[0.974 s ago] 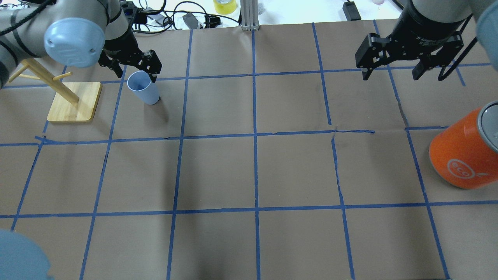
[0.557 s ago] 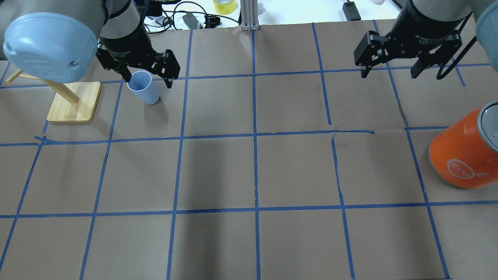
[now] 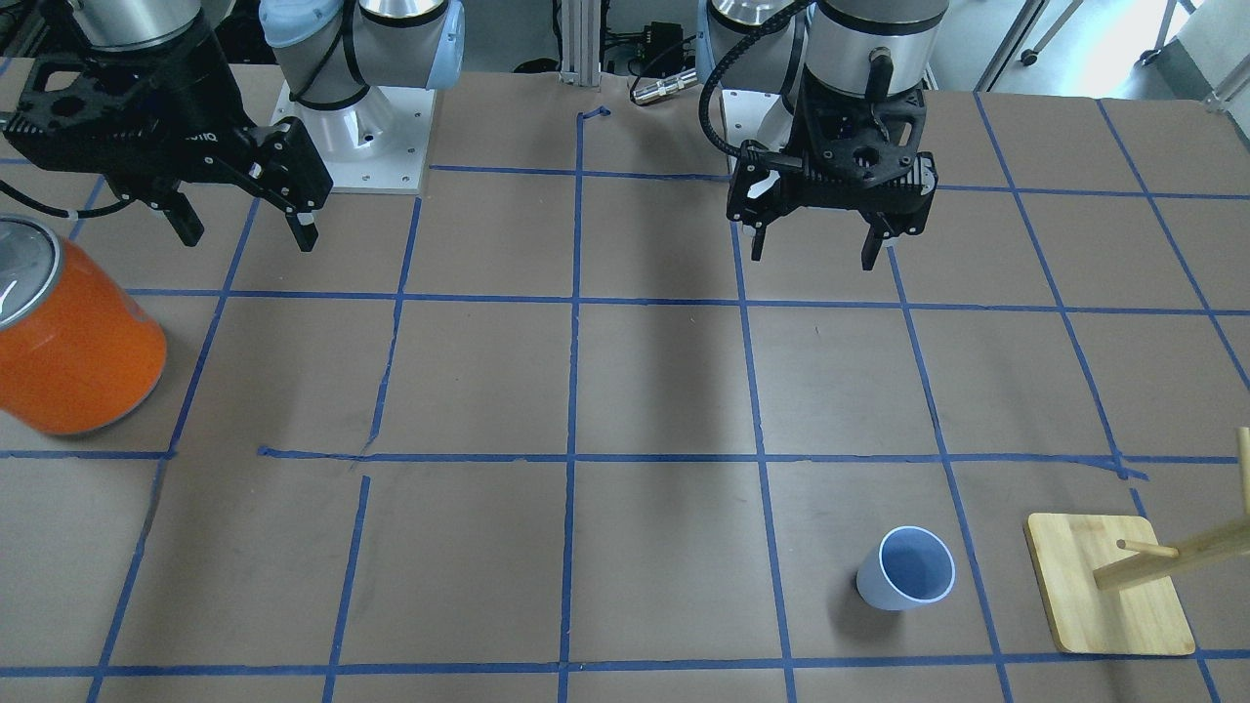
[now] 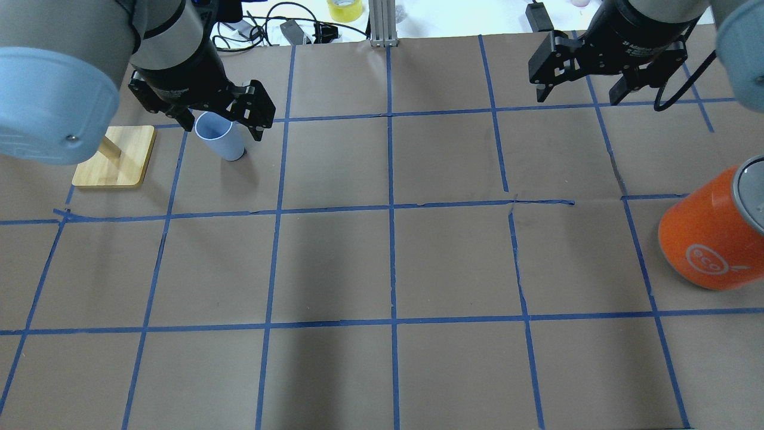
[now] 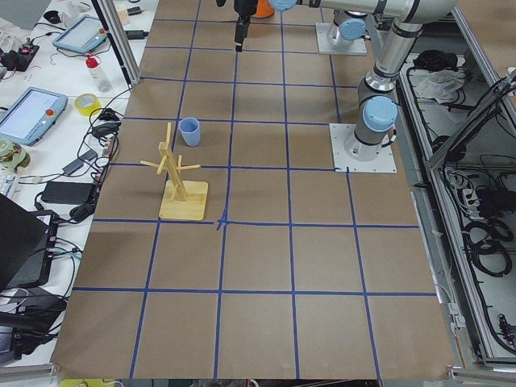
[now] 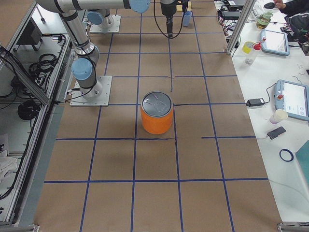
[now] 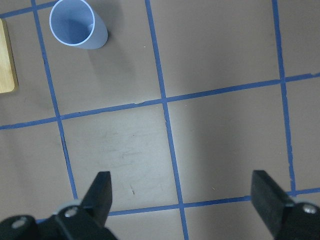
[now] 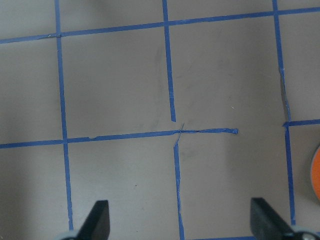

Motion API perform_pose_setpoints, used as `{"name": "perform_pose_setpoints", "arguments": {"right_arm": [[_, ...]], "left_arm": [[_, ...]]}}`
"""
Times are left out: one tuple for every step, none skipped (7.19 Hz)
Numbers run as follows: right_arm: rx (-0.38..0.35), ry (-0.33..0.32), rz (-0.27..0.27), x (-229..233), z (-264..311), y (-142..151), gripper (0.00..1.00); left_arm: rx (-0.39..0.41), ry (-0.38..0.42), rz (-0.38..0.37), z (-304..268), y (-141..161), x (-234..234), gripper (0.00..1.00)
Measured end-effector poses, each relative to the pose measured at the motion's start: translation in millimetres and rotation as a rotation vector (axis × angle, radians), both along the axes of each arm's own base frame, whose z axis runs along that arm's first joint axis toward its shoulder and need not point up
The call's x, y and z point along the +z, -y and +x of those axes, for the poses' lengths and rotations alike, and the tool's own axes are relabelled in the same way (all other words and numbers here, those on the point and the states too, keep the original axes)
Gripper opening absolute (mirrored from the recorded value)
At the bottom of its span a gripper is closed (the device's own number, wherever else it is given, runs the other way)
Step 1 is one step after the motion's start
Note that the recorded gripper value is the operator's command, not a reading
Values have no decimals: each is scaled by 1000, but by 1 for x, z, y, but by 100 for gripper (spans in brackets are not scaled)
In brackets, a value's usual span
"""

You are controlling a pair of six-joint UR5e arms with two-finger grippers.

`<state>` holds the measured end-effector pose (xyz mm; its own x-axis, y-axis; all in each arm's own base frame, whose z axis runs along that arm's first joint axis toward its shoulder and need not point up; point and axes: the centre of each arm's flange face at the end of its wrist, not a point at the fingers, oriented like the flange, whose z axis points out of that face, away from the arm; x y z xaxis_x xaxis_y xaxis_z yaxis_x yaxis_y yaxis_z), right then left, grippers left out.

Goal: Flip cup
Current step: 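Raise the left gripper away from the upright cup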

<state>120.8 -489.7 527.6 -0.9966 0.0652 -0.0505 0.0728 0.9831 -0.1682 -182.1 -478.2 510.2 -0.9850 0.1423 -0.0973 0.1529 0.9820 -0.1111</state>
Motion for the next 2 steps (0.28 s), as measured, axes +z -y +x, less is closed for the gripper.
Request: {"name": "perform_pose_setpoints", "arguments": {"right_arm": [[1, 1, 0, 0, 0, 0, 100], [2, 1, 1, 0, 0, 0, 100]], "left_arm": [[8, 6, 18, 1, -3, -1, 100], [28, 7, 23, 4, -4, -1, 100]]}}
